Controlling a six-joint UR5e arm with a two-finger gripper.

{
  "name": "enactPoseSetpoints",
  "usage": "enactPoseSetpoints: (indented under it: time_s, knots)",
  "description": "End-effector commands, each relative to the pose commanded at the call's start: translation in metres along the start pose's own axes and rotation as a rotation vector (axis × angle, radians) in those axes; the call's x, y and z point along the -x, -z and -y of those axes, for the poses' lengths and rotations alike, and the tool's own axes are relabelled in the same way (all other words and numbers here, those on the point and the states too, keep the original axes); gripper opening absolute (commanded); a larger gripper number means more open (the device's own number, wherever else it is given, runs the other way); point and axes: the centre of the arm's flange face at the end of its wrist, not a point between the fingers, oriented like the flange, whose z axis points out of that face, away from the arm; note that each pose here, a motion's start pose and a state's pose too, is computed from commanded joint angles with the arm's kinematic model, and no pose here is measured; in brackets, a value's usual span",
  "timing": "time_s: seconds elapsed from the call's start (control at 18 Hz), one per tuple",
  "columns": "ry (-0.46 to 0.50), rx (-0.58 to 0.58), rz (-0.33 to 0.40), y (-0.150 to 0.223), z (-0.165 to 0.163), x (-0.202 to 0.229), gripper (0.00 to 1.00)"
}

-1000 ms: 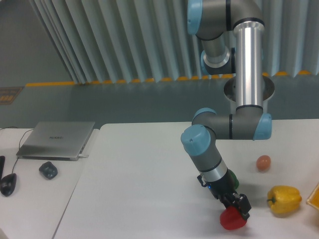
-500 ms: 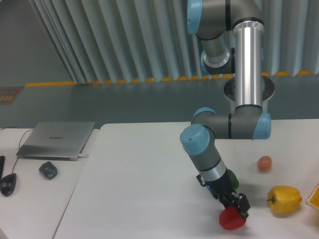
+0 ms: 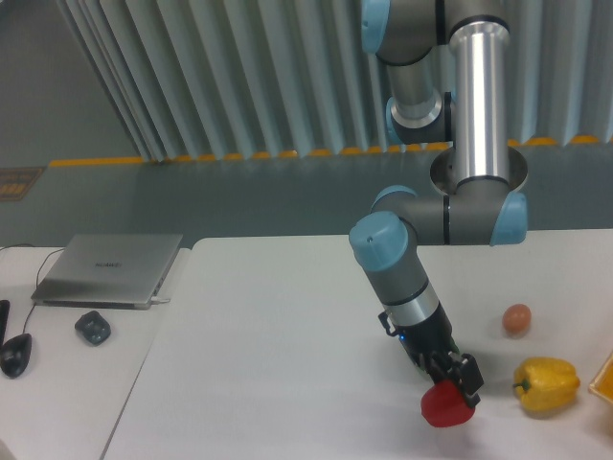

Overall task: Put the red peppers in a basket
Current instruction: 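Lift the red pepper and carry it toward the orange basket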

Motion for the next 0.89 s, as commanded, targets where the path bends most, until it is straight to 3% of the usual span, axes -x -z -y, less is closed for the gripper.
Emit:
enactPoseSetpoints:
  time_s: [0.39,0.61,0.89]
  knots:
    - [-0.210,0.007,-0.125,0.012,-0.040,0.016,0.44]
    - [-0.238,-0.083,-0.181,0.020,-0.068,0.037,0.44]
    - [-0.327,-0.097,-0.218,0.025,-0.101,0.054,0.44]
